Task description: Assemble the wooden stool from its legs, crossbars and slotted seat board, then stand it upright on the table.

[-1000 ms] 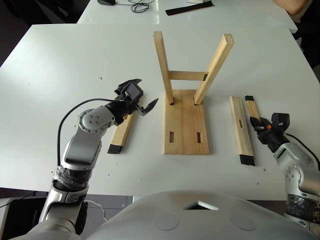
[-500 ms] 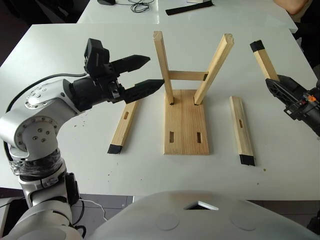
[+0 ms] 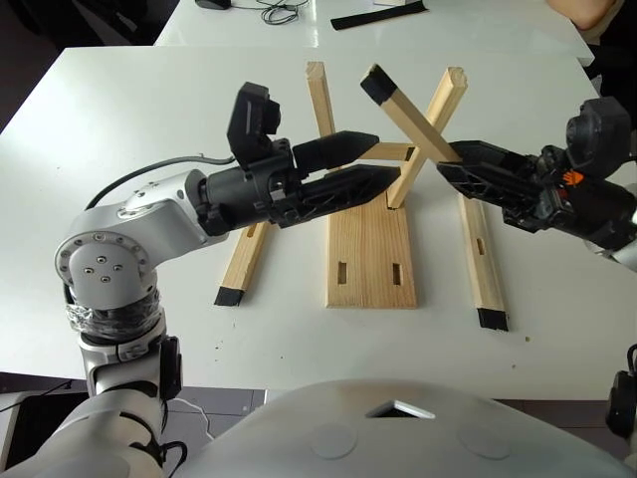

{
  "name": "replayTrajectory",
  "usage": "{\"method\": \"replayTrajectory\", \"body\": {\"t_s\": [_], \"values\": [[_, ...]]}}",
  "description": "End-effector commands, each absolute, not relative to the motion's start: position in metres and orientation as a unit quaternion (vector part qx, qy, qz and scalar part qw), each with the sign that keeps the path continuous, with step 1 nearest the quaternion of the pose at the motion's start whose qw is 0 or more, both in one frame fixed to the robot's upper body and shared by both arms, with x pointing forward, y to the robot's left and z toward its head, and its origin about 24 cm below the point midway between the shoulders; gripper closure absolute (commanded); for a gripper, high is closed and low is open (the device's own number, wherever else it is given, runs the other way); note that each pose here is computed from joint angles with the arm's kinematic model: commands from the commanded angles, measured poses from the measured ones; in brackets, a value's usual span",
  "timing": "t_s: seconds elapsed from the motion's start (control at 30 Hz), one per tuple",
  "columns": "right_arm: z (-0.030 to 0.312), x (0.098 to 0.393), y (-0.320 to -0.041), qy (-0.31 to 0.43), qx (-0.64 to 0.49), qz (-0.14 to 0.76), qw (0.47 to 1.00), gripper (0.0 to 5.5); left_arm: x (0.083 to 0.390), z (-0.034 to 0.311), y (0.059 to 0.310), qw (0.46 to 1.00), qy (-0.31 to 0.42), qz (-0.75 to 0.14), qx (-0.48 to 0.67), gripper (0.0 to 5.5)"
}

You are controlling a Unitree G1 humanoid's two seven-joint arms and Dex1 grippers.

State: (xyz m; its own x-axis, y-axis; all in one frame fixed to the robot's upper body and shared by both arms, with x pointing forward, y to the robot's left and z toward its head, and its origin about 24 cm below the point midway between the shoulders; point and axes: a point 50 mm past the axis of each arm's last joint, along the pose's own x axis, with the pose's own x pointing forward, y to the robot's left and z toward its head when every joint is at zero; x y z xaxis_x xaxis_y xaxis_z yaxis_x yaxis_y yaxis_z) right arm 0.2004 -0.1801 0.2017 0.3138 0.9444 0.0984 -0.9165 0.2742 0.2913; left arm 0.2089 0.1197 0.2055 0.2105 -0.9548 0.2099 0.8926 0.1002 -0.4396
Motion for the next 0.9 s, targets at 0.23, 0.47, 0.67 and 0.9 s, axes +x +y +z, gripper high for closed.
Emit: {"method": "replayTrajectory", "body": {"t_s": [0.23,0.47,0.67,0.9], "values": [[0.192,0.196,-0.162,0.089,0.176,0.630,0.751,4.20,0.210,0.195,0.119,0.744,0.076,-0.627,-0.217,1.60],[0.191,0.192,-0.158,0.097,0.201,0.643,0.733,4.20,0.206,0.192,0.119,0.734,0.077,-0.645,-0.198,1.60],[0.189,0.189,-0.157,0.107,0.216,0.651,0.720,4.20,0.208,0.203,0.117,0.724,0.053,-0.653,-0.216,1.60],[0.189,0.188,-0.158,0.109,0.222,0.650,0.718,4.20,0.201,0.212,0.118,0.706,0.043,-0.670,-0.228,1.60]]}}
